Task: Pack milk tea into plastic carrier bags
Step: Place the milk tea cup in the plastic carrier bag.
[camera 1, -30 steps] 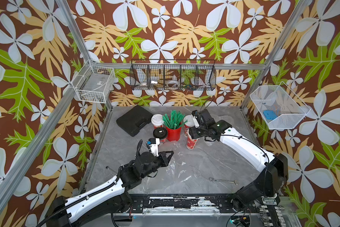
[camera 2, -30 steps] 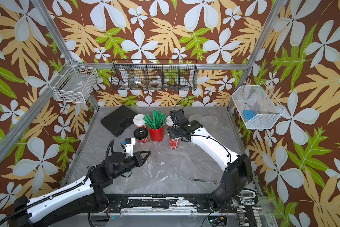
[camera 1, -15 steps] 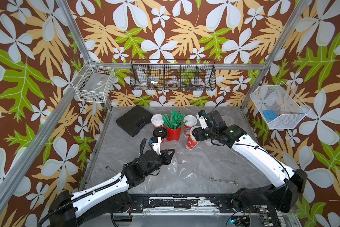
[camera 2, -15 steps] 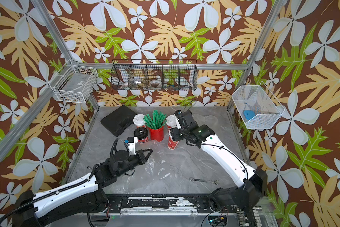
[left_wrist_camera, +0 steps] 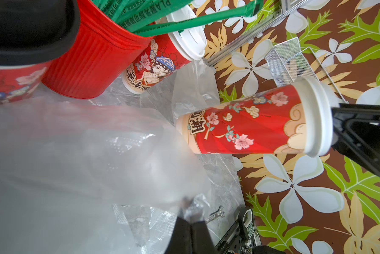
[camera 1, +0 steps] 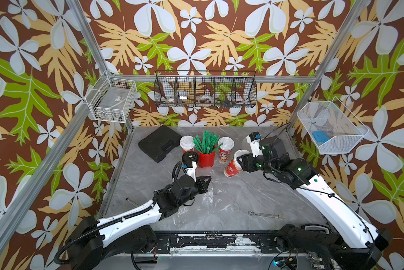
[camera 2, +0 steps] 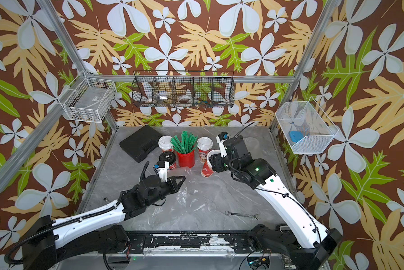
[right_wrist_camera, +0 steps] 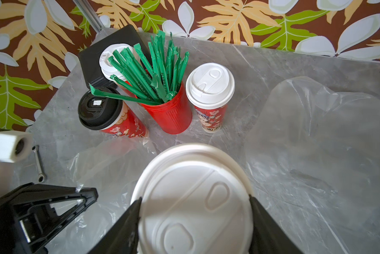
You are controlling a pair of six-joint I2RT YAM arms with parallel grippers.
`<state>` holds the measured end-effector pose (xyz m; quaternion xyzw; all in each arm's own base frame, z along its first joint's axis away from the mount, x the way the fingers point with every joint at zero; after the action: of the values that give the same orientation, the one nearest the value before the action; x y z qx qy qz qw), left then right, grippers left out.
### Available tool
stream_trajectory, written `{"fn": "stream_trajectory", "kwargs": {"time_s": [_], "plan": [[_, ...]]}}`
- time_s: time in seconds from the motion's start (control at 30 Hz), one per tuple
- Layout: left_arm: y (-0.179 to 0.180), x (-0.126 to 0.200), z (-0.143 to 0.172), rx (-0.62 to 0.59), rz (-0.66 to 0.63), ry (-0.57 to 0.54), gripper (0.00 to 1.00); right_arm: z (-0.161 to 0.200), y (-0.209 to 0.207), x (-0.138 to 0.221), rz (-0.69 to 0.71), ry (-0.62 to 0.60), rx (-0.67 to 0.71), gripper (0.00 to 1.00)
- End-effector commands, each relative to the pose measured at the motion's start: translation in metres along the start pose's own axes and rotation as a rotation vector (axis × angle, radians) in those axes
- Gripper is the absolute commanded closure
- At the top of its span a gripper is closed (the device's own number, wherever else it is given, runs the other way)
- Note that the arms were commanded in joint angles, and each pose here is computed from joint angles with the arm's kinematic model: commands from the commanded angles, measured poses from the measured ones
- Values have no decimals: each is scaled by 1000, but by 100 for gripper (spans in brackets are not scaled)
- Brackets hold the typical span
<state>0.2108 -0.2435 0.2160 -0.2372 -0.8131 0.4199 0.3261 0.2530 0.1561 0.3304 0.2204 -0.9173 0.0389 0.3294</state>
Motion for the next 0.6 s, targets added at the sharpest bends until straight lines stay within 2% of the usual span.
{"fn": "stream_trajectory", "kwargs": {"time_s": [0.0, 0.27, 0.57], "plan": [[-11, -4, -7, 21, 47, -33, 100, 0, 1, 13, -19, -18, -21, 34], [-24, -18, -13, 51, 81, -72, 100, 8, 16, 33, -169, -52, -86, 36], [-43, -29, -23, 114, 219, -145, 100, 12, 16, 56, -186, -57, -121, 37]]}}
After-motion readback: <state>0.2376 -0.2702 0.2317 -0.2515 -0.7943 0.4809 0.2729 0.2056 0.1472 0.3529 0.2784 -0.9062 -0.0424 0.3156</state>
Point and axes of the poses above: each gripper's point midway between its finger pads, its own x axis back along the fingers, its own y axis along the line the jaws close on, z = x × y, the point moved 5 cm from there along x, back along the fingers, and after that the axes turned 7 degrees about x, right-handed, at the moved point
